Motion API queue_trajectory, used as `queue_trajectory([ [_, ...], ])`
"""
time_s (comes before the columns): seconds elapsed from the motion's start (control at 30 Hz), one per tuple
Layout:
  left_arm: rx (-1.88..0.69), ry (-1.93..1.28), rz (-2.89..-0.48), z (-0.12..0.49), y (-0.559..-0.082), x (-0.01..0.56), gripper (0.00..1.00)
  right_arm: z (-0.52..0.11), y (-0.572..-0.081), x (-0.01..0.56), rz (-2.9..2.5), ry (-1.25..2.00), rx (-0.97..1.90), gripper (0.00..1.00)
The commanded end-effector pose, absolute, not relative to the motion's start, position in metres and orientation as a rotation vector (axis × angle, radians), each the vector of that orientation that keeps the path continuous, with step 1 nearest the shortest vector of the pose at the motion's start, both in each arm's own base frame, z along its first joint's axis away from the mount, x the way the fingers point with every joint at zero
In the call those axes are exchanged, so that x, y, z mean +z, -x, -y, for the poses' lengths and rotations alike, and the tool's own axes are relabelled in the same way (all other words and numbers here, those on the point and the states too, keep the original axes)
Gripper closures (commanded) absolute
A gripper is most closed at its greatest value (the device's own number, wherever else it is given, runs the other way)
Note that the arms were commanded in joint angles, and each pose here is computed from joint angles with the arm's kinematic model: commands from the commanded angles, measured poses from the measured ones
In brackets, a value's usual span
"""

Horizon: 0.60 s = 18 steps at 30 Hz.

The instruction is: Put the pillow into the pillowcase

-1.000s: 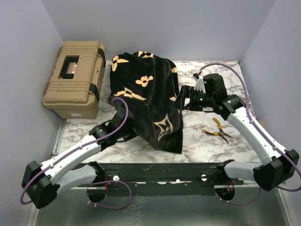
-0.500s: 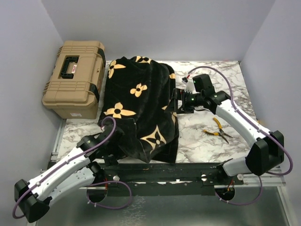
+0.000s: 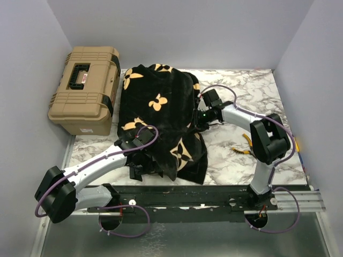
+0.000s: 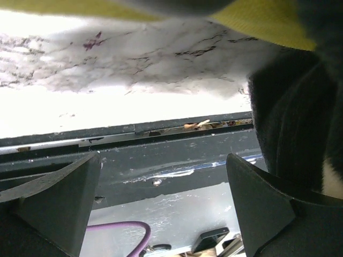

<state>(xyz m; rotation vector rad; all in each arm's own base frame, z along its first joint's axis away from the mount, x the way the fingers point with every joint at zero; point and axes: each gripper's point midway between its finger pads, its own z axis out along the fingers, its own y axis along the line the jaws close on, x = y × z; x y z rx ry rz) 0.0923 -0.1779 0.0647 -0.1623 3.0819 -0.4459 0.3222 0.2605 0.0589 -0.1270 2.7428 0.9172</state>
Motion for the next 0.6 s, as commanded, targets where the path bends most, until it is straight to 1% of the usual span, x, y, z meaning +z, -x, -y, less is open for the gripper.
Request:
queue_trajectory([
  [0.0, -0.563, -0.036, -3.031, 0.197, -0.102, 0.076, 0.01, -0.259, -0.381, 0.095, -2.59, 0.144, 0.803, 0.98],
  [0.07, -0.566, -0.043, -3.028, 0.198, -0.103, 0.075, 0.01, -0.246, -0.405, 0.12, -2.533, 0.108, 0.767, 1.0],
  [0.23, -0.61, -0.035, -3.065, 0.204, -0.098, 0.063, 0.01, -0.186, -0.452, 0.167, -2.426, -0.05, 0.719, 0.99],
  [0.27, -0.613, -0.034, -3.079, 0.205, -0.096, 0.06, 0.01, -0.175, -0.458, 0.171, -2.409, -0.071, 0.709, 0.93],
  [0.33, -0.609, -0.034, -3.105, 0.204, -0.091, 0.052, 0.01, -0.161, -0.463, 0.176, -2.4, -0.072, 0.695, 0.72],
  [0.4, -0.598, -0.056, -3.136, 0.202, -0.085, 0.045, 0.01, -0.155, -0.459, 0.177, -2.427, -0.039, 0.664, 0.37],
  [0.43, -0.588, -0.067, -3.147, 0.201, -0.083, 0.042, 0.01, -0.154, -0.452, 0.176, -2.442, -0.025, 0.669, 0.3],
  [0.5, -0.593, -0.08, -3.155, 0.2, -0.079, 0.041, 0.01, -0.158, -0.439, 0.177, -2.438, -0.005, 0.712, 0.22],
  [0.57, -0.627, -0.096, -3.148, 0.201, -0.076, 0.045, 0.01, -0.161, -0.422, 0.181, -2.424, 0.009, 0.74, 0.18],
])
